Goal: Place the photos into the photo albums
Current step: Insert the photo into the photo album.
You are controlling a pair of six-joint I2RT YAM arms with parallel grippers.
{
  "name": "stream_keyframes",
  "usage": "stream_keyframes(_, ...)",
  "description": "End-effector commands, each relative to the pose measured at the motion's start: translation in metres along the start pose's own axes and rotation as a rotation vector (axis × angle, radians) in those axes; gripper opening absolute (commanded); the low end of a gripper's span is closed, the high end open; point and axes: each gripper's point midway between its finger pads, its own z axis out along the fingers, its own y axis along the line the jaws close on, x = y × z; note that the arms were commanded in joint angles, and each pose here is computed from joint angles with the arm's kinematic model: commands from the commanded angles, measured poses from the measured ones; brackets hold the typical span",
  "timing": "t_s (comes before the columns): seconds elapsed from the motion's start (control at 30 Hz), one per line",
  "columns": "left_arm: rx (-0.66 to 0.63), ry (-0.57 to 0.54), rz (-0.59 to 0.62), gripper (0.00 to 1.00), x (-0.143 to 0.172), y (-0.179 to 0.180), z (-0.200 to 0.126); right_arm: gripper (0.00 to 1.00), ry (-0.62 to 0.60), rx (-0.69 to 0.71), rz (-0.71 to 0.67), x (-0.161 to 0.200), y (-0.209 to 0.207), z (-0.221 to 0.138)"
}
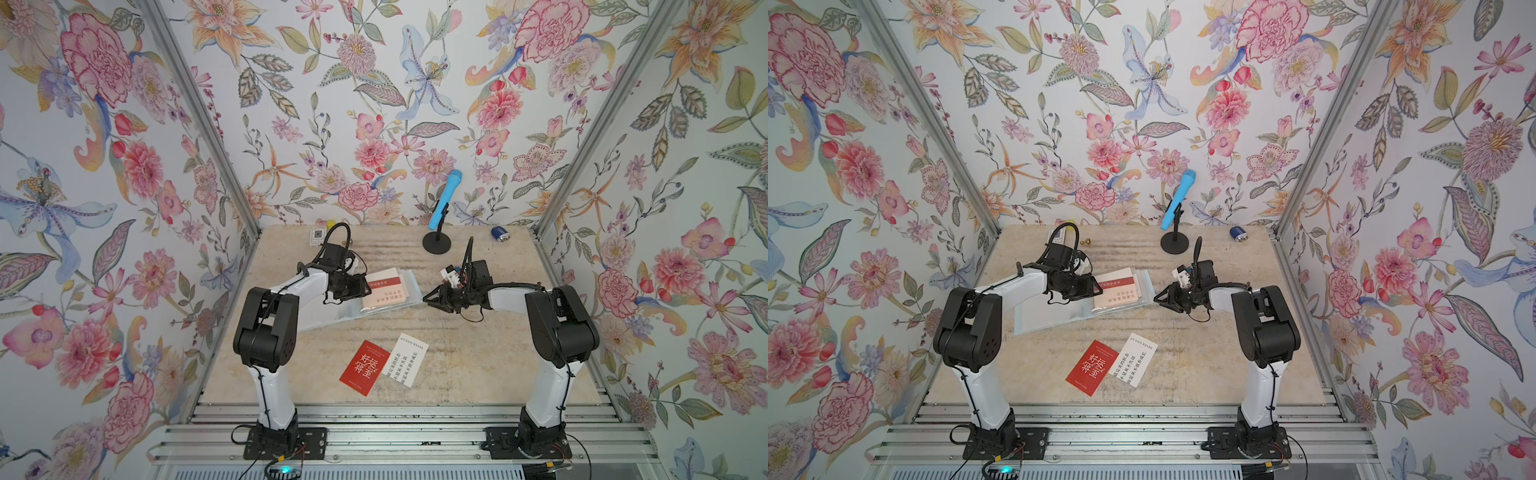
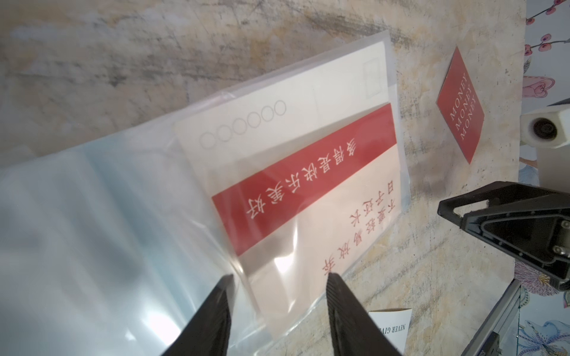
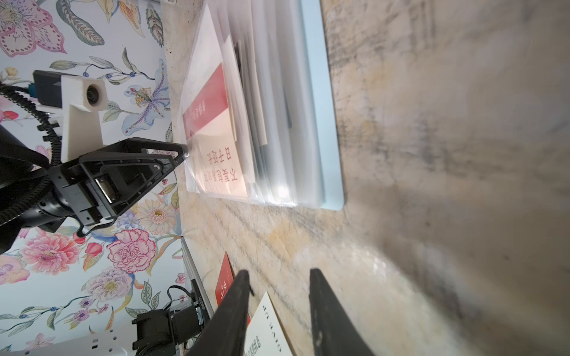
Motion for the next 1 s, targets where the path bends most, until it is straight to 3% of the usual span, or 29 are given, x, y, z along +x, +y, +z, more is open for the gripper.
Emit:
stream_keyframes(0.0, -0.024, -0.025, 0.055, 0.51, -0.009, -0.008, -0.014, 0.35, -0.056, 0.024, -0.037, -0.011, 0.003, -0.016)
stream_keyframes(0.2, -0.002, -0.122, 0.086, 0.51, -0.019, -0.018, -0.033, 0.35, -0.165, 0.076, -0.034, -0.035, -0.011, -0.046)
stream_keyframes(0.33, 0.122, -0.215, 0.081, 0.51, -0.019, -0.036, -0.039, 0.36, -0.245, 0.122, -0.014, -0.061, -0.029, -0.070)
stream_keyframes(0.53, 0.204, -0.339, 0.060, 0.50, -0.013, -0.045, -0.053, 0.36, -0.318, 0.193, 0.000, -0.098, -0.056, -0.092)
stream_keyframes(0.7, 0.228, -0.350, 0.053, 0.50, -0.004, -0.045, -0.052, 0.36, -0.342, 0.249, 0.008, -0.128, -0.075, -0.100)
stream_keyframes(0.97, 0.261, -0.349, 0.077, 0.50, 0.005, -0.053, -0.047, 0.37, -0.272, 0.366, 0.024, -0.159, -0.115, -0.084)
